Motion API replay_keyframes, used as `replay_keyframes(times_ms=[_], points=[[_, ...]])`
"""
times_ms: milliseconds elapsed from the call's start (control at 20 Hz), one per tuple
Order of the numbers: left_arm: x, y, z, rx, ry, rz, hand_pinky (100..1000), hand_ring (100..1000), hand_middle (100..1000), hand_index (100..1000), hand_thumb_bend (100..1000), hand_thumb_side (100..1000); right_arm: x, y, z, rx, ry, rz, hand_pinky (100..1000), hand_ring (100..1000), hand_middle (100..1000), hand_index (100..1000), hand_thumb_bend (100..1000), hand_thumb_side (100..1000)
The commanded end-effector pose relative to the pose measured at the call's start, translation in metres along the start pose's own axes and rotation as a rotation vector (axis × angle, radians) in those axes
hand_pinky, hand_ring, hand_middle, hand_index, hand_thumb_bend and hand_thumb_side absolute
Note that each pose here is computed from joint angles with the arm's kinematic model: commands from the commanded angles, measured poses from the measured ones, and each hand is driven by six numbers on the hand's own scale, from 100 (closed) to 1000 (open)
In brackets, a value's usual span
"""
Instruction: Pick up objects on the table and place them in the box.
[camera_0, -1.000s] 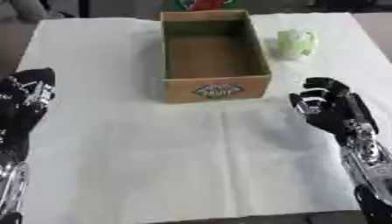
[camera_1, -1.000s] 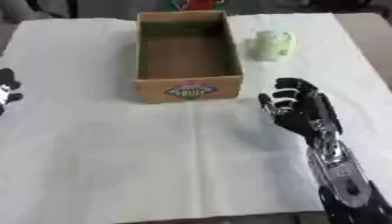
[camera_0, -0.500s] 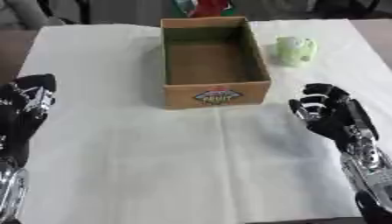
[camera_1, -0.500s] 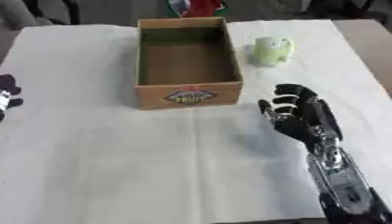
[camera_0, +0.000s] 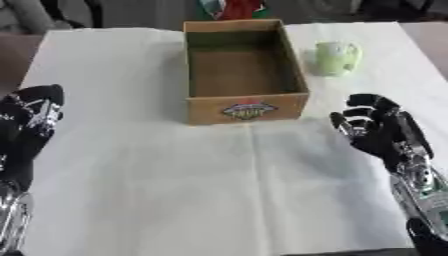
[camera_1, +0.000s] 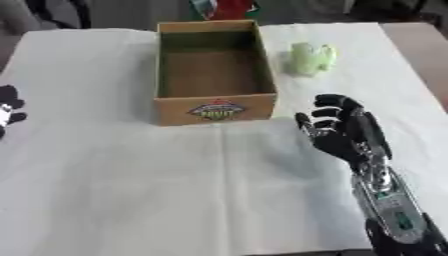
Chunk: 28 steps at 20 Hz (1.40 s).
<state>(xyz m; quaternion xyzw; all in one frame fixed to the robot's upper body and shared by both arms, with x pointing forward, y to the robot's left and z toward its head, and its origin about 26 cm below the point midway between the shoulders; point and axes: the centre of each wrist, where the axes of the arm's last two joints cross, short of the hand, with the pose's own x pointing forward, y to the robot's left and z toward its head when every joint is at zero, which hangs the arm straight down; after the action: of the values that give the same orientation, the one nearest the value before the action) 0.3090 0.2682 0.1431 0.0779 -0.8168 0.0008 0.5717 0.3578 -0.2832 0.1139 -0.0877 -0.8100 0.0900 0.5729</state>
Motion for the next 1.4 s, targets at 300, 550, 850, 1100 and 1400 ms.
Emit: replay_keyframes(times_ms=[300, 550, 850, 1100, 1400], points=[[0.008, 0.0, -0.001, -0.016, -0.03, -0.007, 726, 724, 654, 680, 362, 385, 0.048, -0.063, -0.028, -0.015, -0.094, 0.253, 610, 676, 658, 724, 445, 100], [0.008, 0.0, -0.001, -0.023, -0.03, -0.009, 726, 724, 654, 680, 363, 384, 0.076, -0.096, -0.046, -0.007, -0.126, 0.418, 615, 680, 661, 731, 464, 101], [0.008, 0.0, -0.001, -0.032, -0.028, -0.013, 725, 724, 654, 680, 365, 383, 0.093, -0.135, -0.07, -0.027, -0.094, 0.562, 624, 693, 673, 743, 478, 101], [0.007, 0.0, -0.001, -0.037, -0.024, -0.018, 725, 724, 654, 680, 366, 383, 0.083, -0.165, -0.092, -0.055, -0.004, 0.667, 683, 799, 782, 789, 493, 100], [0.007, 0.0, -0.001, -0.048, -0.024, -0.025, 725, 724, 654, 679, 368, 382, 0.062, -0.182, -0.112, 0.012, 0.133, 0.859, 830, 916, 881, 860, 500, 100]])
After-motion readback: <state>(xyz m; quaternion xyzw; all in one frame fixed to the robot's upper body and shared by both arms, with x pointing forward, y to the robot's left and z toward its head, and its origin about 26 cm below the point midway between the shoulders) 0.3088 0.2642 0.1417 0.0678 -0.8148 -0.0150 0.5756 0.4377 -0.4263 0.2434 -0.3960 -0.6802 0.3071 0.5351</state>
